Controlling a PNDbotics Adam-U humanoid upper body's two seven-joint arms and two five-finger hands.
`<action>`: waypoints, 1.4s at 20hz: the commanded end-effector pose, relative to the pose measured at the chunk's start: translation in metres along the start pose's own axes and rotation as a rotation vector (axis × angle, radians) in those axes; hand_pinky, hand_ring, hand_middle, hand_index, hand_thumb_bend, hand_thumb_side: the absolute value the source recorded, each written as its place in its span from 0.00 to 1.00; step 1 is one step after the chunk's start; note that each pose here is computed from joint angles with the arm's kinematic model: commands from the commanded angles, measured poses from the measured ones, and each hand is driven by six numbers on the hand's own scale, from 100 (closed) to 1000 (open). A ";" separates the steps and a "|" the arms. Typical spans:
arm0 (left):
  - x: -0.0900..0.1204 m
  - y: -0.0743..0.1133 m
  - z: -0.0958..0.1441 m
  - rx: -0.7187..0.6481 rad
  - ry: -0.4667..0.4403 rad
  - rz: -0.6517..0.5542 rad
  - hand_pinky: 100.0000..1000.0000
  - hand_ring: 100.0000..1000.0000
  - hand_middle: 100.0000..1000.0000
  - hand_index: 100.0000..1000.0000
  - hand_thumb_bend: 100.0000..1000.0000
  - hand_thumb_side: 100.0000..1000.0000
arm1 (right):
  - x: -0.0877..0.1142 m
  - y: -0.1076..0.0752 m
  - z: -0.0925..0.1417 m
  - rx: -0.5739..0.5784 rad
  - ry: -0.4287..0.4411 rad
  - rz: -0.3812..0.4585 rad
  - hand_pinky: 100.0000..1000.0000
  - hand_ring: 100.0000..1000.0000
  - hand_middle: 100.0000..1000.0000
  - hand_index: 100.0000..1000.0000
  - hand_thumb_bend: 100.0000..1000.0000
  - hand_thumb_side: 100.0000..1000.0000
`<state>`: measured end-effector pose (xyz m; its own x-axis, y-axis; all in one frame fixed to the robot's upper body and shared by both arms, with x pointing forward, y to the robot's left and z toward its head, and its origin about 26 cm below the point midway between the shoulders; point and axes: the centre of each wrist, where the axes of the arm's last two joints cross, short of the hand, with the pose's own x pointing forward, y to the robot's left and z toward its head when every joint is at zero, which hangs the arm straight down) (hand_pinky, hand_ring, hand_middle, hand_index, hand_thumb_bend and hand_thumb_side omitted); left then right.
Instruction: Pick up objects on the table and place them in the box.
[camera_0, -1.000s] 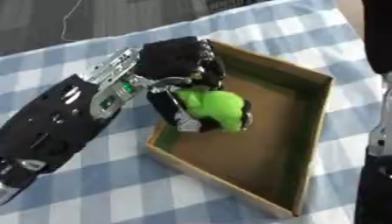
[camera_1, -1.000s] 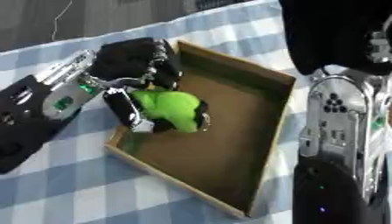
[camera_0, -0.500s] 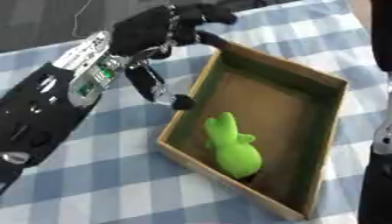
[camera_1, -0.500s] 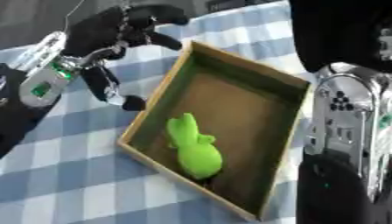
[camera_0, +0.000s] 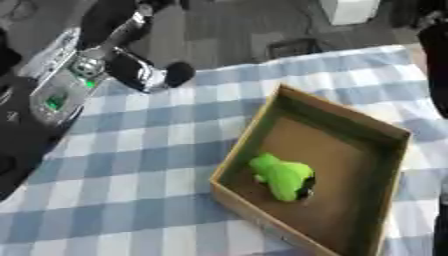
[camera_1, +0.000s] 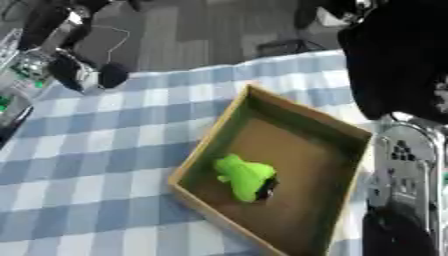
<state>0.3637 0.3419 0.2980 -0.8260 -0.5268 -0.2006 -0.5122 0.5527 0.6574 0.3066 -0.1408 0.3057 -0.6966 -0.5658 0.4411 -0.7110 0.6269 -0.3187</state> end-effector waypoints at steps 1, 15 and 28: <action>0.015 0.029 0.013 0.139 0.083 0.052 0.19 0.81 0.80 0.80 0.13 0.98 | 0.006 -0.006 0.005 0.013 0.012 0.058 0.36 0.49 0.60 0.74 0.00 0.93; 0.103 -0.048 0.034 0.547 0.252 0.667 0.00 0.21 0.28 0.52 0.01 0.83 | 0.004 -0.019 0.074 0.064 0.203 0.171 0.34 0.50 0.64 0.83 0.00 0.94; 0.100 -0.044 0.024 0.464 0.276 0.744 0.00 0.31 0.37 0.57 0.01 0.85 | 0.007 -0.023 0.088 0.023 0.208 0.181 0.33 0.49 0.62 0.79 0.00 0.93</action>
<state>0.3000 0.2833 0.2228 -0.9193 -0.0437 0.3910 0.0241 0.9857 0.1669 0.3121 -0.2026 0.2369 -0.7645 -0.3316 0.5527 -0.5929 0.6983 -0.4011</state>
